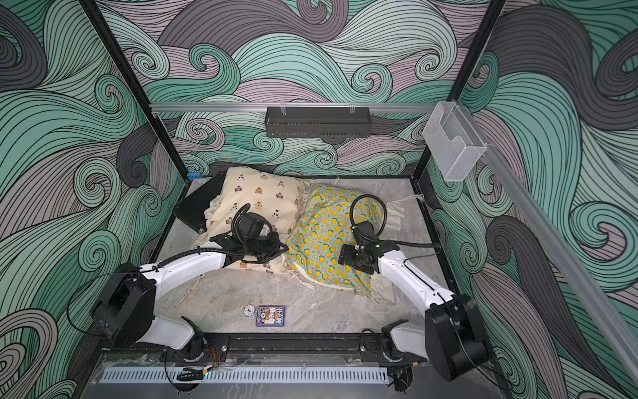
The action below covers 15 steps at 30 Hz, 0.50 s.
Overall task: Zip up pillowcases
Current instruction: Place the pillowcase at the center of the board.
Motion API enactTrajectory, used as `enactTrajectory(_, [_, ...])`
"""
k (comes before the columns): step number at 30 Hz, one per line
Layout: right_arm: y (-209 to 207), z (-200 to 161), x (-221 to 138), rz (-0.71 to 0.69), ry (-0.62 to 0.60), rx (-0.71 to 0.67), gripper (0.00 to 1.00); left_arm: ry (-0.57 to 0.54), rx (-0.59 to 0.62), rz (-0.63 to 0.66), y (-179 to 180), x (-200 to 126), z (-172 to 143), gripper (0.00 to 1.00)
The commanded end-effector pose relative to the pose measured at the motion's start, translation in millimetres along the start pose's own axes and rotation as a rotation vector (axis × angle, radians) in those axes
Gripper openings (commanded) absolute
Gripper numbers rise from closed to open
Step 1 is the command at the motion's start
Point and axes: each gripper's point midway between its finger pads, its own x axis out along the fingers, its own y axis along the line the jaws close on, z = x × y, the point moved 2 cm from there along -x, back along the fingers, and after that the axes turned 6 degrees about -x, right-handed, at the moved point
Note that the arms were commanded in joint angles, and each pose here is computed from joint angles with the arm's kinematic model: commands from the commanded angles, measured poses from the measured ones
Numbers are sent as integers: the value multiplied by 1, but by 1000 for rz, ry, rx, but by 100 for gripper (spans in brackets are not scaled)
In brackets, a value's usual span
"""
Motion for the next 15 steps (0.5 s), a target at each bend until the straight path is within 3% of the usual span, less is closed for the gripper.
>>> enactTrajectory(1, [6, 20, 5, -2, -68, 0, 75, -16, 38, -16, -15, -7, 2, 0])
enactTrajectory(7, [5, 30, 18, -21, -95, 20, 64, -6, 50, -15, -17, -4, -2, 0])
enactTrajectory(15, [-7, 47, 21, -88, -156, 37, 29, 25, 101, -27, -35, 5, -16, 0])
